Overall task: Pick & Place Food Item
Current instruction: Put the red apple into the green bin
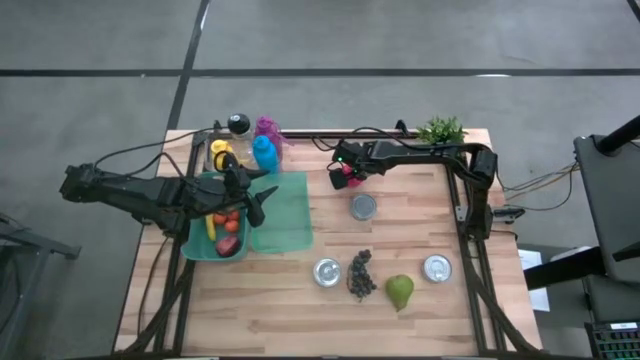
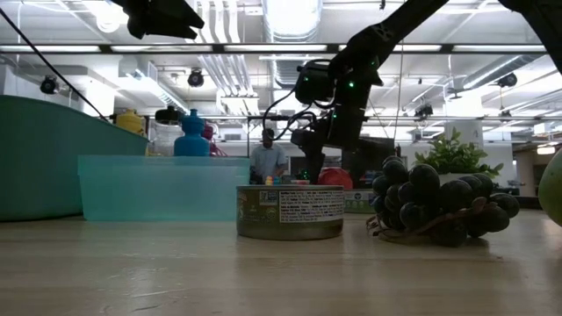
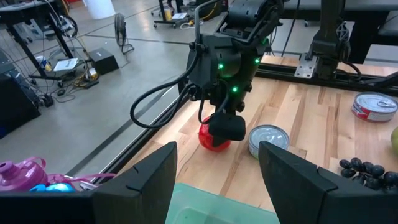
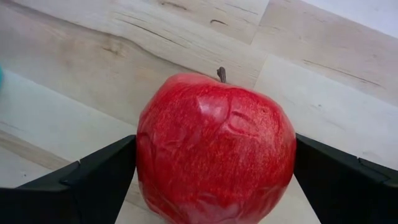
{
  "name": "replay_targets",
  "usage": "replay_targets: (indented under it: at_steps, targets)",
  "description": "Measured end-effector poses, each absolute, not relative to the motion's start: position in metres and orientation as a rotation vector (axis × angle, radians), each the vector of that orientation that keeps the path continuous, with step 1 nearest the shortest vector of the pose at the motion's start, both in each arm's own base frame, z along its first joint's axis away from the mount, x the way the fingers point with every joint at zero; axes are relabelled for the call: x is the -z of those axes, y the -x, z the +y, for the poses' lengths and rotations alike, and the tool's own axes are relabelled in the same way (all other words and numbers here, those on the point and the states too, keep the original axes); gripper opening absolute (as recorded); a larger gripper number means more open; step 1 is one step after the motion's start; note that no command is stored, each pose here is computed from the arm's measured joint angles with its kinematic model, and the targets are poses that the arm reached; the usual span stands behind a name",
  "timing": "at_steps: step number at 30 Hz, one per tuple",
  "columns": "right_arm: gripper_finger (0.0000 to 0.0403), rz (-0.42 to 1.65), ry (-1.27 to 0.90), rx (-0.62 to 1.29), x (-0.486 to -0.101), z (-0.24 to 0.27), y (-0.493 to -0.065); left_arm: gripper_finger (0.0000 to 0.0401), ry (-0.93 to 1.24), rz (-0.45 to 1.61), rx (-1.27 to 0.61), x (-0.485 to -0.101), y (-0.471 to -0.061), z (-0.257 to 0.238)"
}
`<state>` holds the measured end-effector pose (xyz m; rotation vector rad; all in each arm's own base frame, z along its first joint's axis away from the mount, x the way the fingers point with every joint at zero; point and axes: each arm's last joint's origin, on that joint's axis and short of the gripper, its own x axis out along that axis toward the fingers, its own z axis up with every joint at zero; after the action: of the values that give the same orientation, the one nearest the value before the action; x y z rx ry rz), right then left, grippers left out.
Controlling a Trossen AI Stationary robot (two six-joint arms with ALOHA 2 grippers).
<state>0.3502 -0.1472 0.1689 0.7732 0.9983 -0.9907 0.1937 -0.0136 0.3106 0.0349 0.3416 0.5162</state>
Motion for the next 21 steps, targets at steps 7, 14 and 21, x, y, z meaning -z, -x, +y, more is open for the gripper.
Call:
replay_targets:
  at_steps: [7, 14, 21]
  targets:
    - [0.0341, 0.999, -0.771, 0.993, -0.1688, -0.1472, -0.3500, 0.0230, -0.038, 0.343, -0.516, -0.3105, -0.1937, -0.0136]
    - [0.0339, 0.999, -0.771, 0.993, -0.1688, -0.1471, -0.3499, 0.0230, -0.038, 0.343, -0.516, -0.3105, -0.1937, -0.0136]
    - [0.0354, 0.998, -0.774, 0.995, -0.1688, -0.1471, -0.3498, 0.0230, -0.038, 0.344, -0.516, -0.3105, -0.1937, -0.0135]
